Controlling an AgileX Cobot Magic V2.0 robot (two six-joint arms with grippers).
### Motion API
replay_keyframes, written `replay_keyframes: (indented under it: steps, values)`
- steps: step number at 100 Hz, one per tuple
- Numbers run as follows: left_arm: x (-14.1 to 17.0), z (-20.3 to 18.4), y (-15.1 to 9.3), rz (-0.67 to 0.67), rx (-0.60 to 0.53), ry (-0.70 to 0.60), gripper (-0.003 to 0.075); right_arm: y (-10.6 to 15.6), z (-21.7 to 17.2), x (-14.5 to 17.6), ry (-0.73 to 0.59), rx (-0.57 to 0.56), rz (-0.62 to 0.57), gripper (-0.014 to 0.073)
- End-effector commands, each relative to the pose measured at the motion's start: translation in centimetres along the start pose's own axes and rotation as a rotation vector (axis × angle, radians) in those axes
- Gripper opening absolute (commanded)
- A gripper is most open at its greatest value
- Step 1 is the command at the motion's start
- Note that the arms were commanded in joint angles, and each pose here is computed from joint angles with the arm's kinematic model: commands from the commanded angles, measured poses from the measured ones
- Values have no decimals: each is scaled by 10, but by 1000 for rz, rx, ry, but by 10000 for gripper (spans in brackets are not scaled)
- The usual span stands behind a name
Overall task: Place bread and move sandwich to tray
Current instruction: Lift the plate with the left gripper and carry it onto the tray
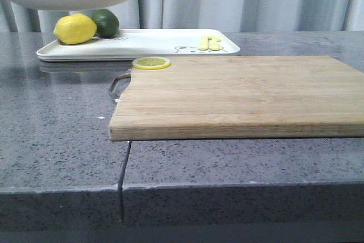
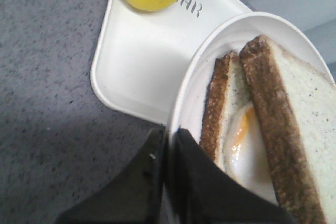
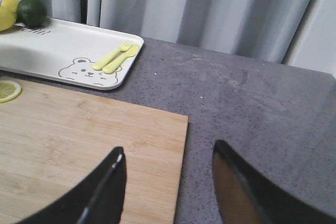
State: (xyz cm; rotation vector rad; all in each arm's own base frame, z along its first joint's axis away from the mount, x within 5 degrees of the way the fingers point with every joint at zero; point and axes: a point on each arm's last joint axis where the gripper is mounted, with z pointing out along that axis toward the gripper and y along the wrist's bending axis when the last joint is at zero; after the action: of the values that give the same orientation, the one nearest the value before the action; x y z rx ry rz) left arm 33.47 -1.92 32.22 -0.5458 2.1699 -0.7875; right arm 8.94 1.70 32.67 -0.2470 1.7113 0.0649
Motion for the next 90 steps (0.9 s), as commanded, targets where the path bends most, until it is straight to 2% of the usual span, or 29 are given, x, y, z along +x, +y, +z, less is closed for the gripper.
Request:
replay_keyframes:
  steps: [1, 37, 53, 90]
  values:
    - [-23, -3, -28, -5, 93, -80, -19, -1, -2, -14, -92, 7, -4, 386]
    - [-43, 68, -54, 42, 163, 23, -19, -1, -2, -14, -92, 7, -4, 386]
    - [-51, 97, -56, 57, 184, 74, -19, -1, -2, -14, -92, 7, -4, 386]
    - [-63, 135, -53, 71, 202, 85, -19, -1, -2, -14, -90, 7, -5, 386]
